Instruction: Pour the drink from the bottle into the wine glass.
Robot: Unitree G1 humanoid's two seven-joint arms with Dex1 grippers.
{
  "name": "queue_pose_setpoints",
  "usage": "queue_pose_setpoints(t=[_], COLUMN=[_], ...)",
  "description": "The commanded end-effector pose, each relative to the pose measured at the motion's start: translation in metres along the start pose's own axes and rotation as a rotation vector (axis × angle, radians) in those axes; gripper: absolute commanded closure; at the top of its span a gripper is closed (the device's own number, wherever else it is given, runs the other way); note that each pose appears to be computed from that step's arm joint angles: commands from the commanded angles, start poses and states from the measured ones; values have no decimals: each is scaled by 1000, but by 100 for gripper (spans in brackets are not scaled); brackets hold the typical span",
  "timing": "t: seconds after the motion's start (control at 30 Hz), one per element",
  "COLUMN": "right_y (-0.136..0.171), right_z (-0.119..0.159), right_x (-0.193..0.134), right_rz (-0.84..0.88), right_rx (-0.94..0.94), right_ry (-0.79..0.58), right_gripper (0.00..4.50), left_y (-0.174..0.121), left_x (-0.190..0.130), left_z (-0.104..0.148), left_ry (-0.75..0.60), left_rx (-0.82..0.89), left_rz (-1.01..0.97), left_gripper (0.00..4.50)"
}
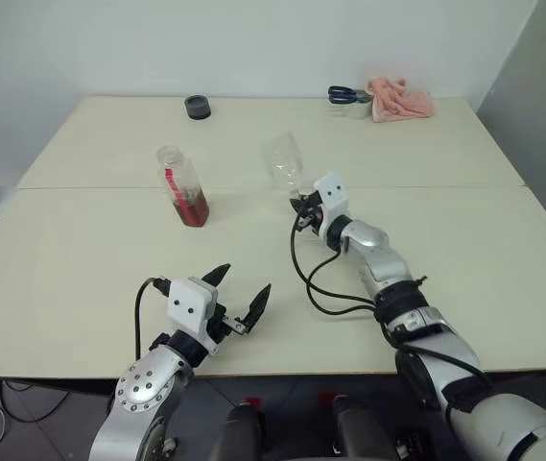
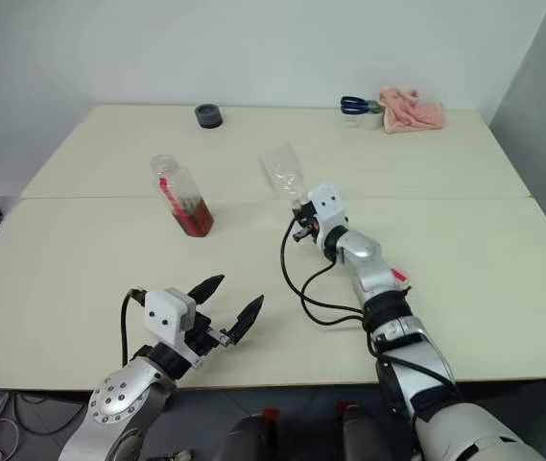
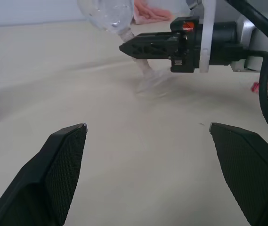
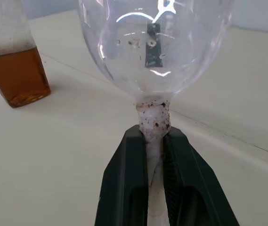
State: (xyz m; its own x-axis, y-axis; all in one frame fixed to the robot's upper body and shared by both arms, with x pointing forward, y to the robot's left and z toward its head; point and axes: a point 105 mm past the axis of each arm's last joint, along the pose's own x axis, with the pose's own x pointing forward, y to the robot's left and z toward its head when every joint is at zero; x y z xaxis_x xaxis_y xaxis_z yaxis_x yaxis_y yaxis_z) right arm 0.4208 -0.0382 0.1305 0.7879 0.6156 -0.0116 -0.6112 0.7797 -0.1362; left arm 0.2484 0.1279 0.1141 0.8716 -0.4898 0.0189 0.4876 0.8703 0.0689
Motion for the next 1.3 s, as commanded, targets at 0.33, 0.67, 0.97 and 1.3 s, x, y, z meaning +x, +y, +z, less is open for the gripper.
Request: queue_pose_setpoints(t=[0.33,0.67,0.97,1.3], right_y=[-20,3,8,2], right_z=[-12,42,15,-3], right_x=[-41,5,20,19], right_rz=[-56,2,16,-9], right_rx=[-18,9,-62,-41], right_ry=[98,-111,-44,-6], right_gripper=[436,436,436,436], left_y=[-6,4,18,26], left_x=[5,4,-9,-9], left_z=[24,30,26,23], left_ry=[-67,-77,-65,-63], left_rx=[23,40,66,69], left_rz=[-5,52,157,203], left_gripper=[0,0,0,0])
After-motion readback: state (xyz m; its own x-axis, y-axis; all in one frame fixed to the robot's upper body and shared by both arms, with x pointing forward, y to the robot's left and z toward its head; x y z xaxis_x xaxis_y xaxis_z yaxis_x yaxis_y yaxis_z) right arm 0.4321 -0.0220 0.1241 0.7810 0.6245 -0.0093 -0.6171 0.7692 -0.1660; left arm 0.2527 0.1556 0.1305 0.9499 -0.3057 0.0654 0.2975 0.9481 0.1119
